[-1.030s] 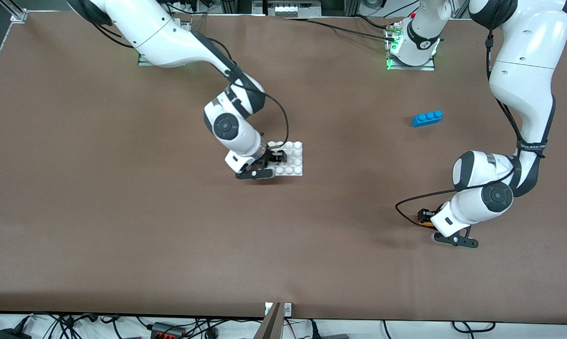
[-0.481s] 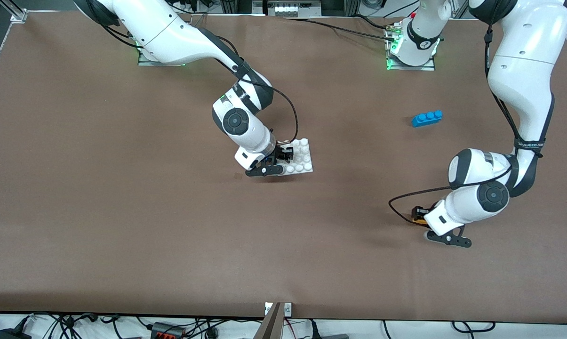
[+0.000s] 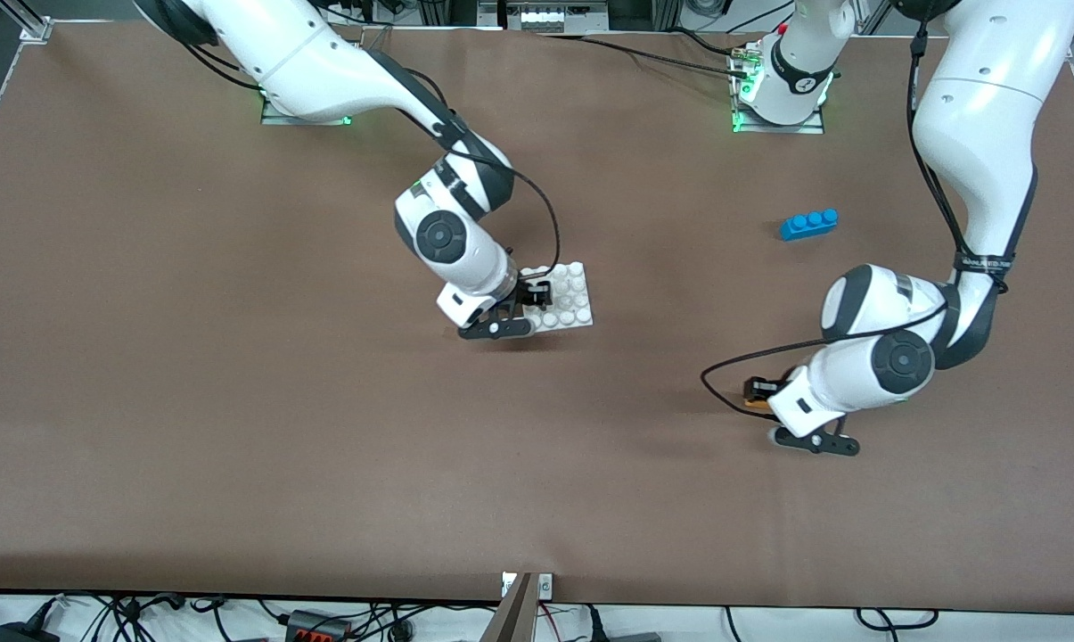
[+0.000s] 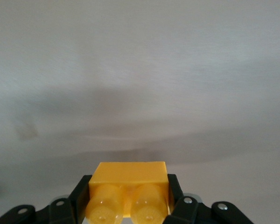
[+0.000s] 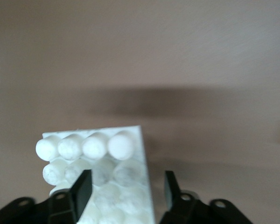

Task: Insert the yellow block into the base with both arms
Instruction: 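Slide the white plate with the right gripper while the left gripper lifts the block, then carry the yellow block over the plate while the right gripper withdraws, then lower the yellow block onto the white plate studs with the left gripper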

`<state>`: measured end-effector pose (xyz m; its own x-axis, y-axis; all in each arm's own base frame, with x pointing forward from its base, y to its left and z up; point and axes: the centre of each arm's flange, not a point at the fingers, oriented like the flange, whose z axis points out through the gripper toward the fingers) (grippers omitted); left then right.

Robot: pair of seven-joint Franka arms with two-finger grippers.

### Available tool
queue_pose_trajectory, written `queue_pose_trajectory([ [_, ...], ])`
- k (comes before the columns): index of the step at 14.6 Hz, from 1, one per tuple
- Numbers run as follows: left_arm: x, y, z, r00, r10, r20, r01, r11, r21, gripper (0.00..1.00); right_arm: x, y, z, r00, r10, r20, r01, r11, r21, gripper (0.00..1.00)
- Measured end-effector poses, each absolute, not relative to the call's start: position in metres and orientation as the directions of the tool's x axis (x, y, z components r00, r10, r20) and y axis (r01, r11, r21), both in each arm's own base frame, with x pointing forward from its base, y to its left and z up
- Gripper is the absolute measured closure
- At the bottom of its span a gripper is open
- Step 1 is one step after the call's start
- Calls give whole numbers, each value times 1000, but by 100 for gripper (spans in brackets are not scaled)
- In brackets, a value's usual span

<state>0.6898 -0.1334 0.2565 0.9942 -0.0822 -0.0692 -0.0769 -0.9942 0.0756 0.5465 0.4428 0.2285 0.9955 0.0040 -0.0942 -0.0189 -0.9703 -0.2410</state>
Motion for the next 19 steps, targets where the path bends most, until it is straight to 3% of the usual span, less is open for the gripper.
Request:
queue_pose_trajectory([
  [2,683,-162,269,996,-25,-80,-17,-995,94,31,571,408,277,992,-20,-125,-45,-978,-201,5],
  [3,679,-176,273,996,9,-90,18,-995,102,31,580,388,305,991,-23,-134,-47,-982,-183,0],
  [11,606,-331,294,945,249,-213,276,-955,107,31,612,150,480,985,64,-159,49,-994,-97,0],
  [15,555,-414,286,941,268,-209,289,-954,81,31,608,67,542,980,121,-155,117,-993,-32,0],
  [19,525,-450,266,943,301,-142,310,-950,47,31,585,22,600,990,56,-132,59,-998,18,0],
])
